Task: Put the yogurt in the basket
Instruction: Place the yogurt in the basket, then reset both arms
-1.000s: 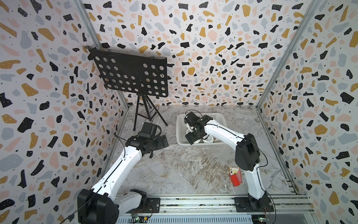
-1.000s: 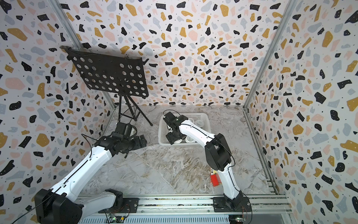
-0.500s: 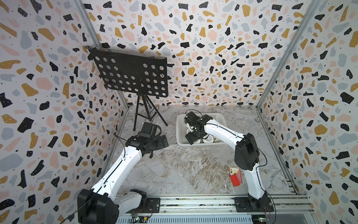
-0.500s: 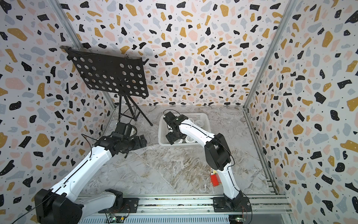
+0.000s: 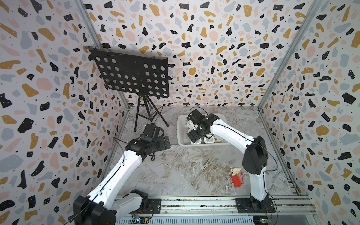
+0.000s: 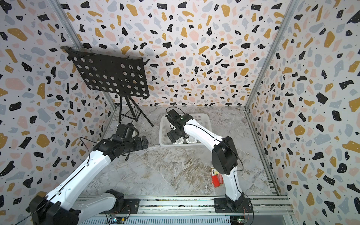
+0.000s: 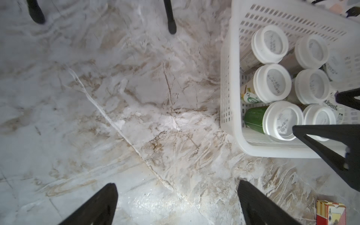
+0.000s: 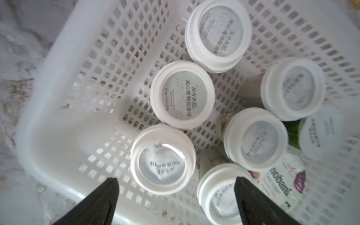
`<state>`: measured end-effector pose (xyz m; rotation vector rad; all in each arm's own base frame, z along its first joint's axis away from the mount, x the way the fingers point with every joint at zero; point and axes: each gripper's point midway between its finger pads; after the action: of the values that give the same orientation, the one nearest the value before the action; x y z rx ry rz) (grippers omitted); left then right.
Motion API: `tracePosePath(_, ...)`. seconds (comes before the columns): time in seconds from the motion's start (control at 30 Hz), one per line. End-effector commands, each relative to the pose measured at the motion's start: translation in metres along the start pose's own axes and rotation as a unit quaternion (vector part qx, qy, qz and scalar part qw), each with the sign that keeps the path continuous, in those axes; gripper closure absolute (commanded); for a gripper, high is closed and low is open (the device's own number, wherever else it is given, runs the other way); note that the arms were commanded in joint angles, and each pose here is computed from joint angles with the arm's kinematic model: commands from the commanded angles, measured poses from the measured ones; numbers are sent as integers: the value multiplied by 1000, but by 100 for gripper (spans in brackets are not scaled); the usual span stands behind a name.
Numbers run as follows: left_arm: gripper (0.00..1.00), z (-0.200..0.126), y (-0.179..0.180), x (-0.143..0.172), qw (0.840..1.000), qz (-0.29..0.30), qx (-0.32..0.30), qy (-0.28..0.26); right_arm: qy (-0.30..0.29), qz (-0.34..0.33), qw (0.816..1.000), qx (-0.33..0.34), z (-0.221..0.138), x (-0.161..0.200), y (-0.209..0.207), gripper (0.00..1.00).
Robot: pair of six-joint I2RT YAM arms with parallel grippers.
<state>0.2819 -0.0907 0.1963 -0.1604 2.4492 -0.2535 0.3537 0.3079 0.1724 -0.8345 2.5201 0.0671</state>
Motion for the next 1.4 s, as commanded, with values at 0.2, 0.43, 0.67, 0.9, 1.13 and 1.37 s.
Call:
tracePosePath(0.2,0,-26,54,-27,967,-16,-85,-238,-398,-27,898,185,-159,14,-83,1)
tracePosePath(0.43,0,26,84,-24,937,89,-171,-291,-411,-11,859,305,-133,107,-133,1)
tracePosePath(0.67,0,91,68,-28,940,207,-142,-232,-318,54,872,369,-68,154,-181,1)
tracePosePath(0.9,0,119,93,-31,948,166,-138,-232,-302,116,874,363,-11,175,-224,1)
tracePosePath(1.13,0,120,97,-34,951,152,-133,-233,-309,237,880,271,23,194,-270,0)
tracePosePath(1.37,0,130,101,-36,962,138,-108,-210,-307,244,887,242,30,196,-271,0)
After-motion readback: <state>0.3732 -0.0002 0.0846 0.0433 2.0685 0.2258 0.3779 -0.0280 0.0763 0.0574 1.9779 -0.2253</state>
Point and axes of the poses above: each gripper's point midway between its finger pads, its own z axis out along the fingers, its own y axis along the line the jaws close on, x = y × z, and after that the axes turned 2 degrees about z, right-handed
